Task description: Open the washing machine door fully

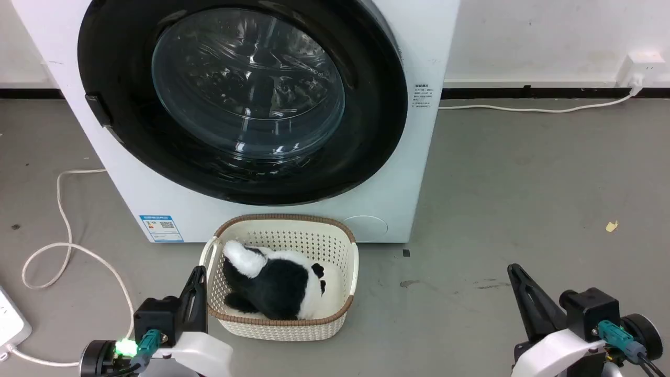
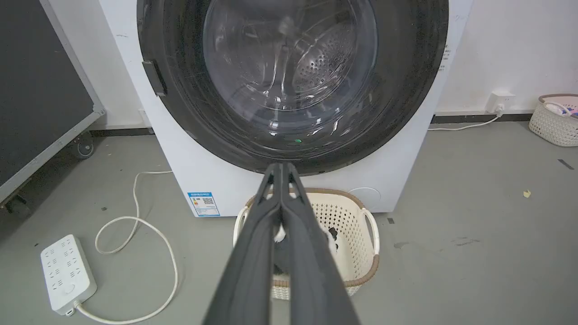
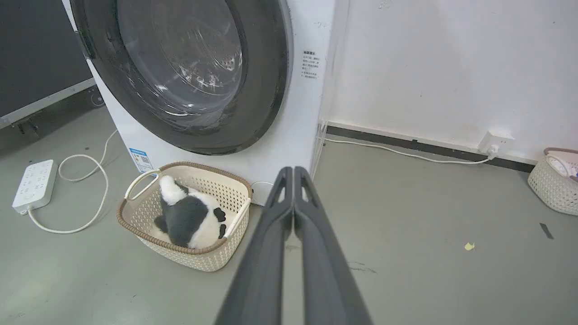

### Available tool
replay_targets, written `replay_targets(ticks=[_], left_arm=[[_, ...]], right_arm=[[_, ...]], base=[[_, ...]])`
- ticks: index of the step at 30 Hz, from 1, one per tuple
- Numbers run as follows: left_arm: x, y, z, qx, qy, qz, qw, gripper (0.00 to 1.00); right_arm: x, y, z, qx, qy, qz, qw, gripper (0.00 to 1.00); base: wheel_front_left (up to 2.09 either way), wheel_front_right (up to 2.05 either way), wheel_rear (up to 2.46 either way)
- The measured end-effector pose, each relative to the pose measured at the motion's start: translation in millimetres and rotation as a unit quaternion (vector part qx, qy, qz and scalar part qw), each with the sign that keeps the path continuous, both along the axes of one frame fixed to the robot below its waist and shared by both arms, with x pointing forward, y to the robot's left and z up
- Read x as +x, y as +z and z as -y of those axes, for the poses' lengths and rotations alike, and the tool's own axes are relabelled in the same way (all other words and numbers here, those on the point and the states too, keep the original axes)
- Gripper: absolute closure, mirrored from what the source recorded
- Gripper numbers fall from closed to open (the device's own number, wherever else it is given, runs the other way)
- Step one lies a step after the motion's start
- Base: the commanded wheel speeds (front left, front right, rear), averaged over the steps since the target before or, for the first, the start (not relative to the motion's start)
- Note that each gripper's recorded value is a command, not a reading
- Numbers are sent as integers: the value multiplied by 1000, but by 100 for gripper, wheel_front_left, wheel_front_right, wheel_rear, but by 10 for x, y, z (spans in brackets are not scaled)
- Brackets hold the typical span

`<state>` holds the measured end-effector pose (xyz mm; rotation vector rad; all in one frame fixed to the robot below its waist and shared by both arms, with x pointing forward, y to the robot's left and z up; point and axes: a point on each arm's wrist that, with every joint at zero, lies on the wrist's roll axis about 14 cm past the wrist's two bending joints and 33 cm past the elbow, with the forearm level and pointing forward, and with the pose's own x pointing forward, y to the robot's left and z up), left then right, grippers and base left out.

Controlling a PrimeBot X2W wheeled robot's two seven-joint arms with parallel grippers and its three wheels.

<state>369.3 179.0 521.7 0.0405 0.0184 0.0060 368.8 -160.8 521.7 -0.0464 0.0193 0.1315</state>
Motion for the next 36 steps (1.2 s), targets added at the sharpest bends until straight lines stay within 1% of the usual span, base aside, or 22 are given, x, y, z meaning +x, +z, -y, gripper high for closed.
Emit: replay_targets(ticks=[31, 32, 33, 34, 36], left_arm=[[-1, -1, 0, 0, 0, 0, 1000, 100], [-2, -4, 1, -1, 0, -1, 1000, 0], [-2, -5, 1, -1, 0, -1, 1000, 100], [-2, -5, -1, -1, 0, -1, 1000, 0], [-2, -5, 0, -1, 0, -1, 1000, 0]], right_arm=[[-1, -1, -1, 0, 0, 0, 1000, 100], [-1, -2, 0, 0, 0, 0, 1000, 0], [-1, -3, 0, 0, 0, 0, 1000, 100], [-1, -3, -2, 0, 0, 0, 1000, 0], [-1, -3, -4, 0, 1, 0, 1000, 0]], base=[[0, 0, 0], [0, 0, 0], [0, 0, 0], [0, 0, 0], [0, 0, 0]])
